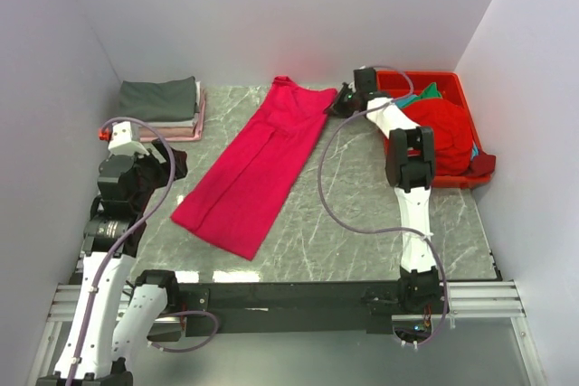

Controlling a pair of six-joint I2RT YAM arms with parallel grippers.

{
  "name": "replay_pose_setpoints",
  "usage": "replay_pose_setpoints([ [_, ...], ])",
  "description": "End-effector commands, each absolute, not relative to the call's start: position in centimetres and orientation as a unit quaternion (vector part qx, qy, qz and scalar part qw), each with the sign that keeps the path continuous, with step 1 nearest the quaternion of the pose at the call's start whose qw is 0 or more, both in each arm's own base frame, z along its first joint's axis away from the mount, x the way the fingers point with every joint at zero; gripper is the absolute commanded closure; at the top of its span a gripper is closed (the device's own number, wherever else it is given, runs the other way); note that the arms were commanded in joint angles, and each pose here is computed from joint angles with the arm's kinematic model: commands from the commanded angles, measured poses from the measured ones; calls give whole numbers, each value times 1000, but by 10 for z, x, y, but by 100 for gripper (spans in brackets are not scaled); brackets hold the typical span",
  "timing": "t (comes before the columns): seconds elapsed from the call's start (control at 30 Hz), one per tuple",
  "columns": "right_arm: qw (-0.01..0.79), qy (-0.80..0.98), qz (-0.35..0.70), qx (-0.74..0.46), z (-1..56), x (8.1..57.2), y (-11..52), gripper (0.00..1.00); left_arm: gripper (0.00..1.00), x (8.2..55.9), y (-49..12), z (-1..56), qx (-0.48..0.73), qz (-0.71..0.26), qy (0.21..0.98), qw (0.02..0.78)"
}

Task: Fold and stack the t-shirts
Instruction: Fold the tshirt

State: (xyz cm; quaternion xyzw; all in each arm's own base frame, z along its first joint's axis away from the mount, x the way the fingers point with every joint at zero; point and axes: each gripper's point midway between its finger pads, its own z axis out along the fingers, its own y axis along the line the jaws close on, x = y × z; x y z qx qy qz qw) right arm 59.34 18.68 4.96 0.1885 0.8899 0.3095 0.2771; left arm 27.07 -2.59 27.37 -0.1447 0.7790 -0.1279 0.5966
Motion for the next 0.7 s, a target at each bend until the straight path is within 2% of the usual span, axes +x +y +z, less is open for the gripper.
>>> replay_pose_setpoints([
  [0.0, 307, 894, 284, 160, 61, 611, 158, 93, 21, 273, -34, 261, -145, -149, 788, 580],
  [0.03, 304, 897, 283, 150, 62, 609, 159, 88, 21, 274, -35, 257, -144, -151, 791, 576],
  [0.07, 297, 904, 279, 130, 61, 605, 158, 76, 20, 274, -36, 250, -146, -155, 795, 568],
  [0.17, 286, 914, 273, 89, 60, 588, 158, 61, 17, 278, -36, 231, -163, -153, 808, 546],
  [0.23, 295, 916, 265, 56, 75, 577, 155, 56, 14, 280, -34, 203, -197, -148, 825, 509],
  [0.27, 280, 923, 260, 47, 64, 563, 152, 53, 15, 279, -34, 188, -208, -148, 834, 490],
  [0.33, 286, 922, 259, 5, 79, 547, 151, 50, 16, 282, -30, 163, -240, -134, 847, 456],
  [0.37, 266, 927, 263, -13, 72, 529, 152, 50, 16, 284, -29, 155, -253, -129, 850, 443],
  [0.5, 232, 888, 361, -168, 98, 463, 181, 49, 17, 300, -28, 141, -240, -111, 873, 410],
  [0.53, 250, 857, 390, -224, 122, 448, 190, 43, 17, 307, -29, 131, -228, -104, 884, 394],
  [0.6, 233, 840, 407, -272, 124, 413, 201, 31, 20, 318, -37, 130, -150, -109, 904, 385],
  [0.63, 260, 817, 401, -323, 142, 403, 205, 25, 23, 320, -41, 115, -125, -109, 920, 354],
  [0.67, 246, 810, 405, -347, 140, 382, 214, 24, 25, 324, -43, 117, -85, -107, 928, 346],
])
